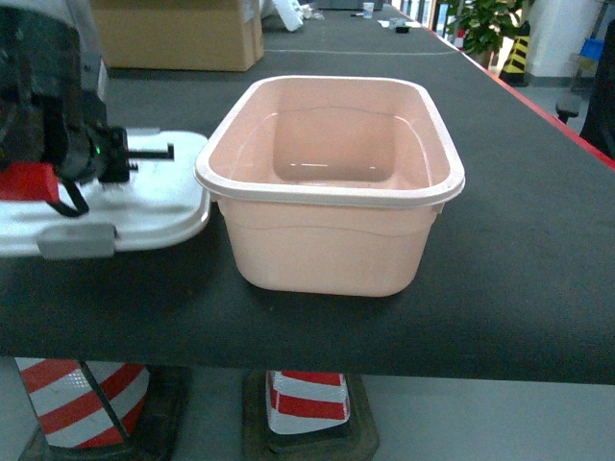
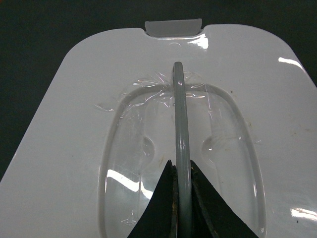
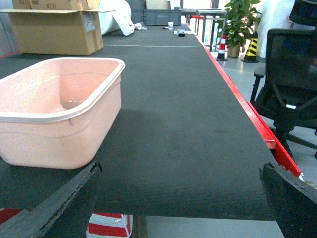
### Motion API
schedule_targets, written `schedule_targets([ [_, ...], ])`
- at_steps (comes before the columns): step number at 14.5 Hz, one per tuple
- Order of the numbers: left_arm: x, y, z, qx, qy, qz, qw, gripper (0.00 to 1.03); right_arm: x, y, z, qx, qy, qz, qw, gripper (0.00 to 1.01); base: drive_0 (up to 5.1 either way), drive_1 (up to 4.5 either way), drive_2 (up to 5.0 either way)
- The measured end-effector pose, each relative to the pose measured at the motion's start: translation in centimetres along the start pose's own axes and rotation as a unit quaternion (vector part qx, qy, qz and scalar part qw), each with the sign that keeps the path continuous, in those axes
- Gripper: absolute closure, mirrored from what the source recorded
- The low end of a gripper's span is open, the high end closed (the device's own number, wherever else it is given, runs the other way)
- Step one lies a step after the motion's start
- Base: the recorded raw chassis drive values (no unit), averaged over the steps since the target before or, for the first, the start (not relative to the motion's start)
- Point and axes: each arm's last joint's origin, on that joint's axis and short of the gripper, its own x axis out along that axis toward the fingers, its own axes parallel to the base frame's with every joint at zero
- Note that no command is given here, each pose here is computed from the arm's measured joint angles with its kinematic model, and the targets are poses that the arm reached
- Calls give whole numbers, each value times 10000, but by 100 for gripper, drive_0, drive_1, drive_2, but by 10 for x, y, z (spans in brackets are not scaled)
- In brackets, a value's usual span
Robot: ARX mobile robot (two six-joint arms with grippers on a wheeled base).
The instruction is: Pick capacitor and pack into box
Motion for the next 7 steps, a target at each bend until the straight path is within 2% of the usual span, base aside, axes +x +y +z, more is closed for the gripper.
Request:
schedule_targets([
  [2,-33,8,71,-63,-656,-14,9978,101,0,0,0,0,0,2,10000,3,0,0,0],
  [3,-49,10,97,-38,-887,-32,9960,101,0,0,0,0,0,2,10000,3,0,0,0],
  [4,-71,4,122,-37,-1063,-96,9943,101,0,0,0,0,2,2,10000,3,0,0,0],
  [5,-86,-11,136,-4,-1123,-224,9934,101,0,0,0,0,0,2,10000,3,0,0,0],
  [6,-97,-30,142,31,-1095,-374,9933,101,0,0,0,0,2,2,10000,3,0,0,0],
  [7,-113,-58,146,-10,-1106,-610,9920,101,0,0,0,0,2,2,10000,3,0,0,0],
])
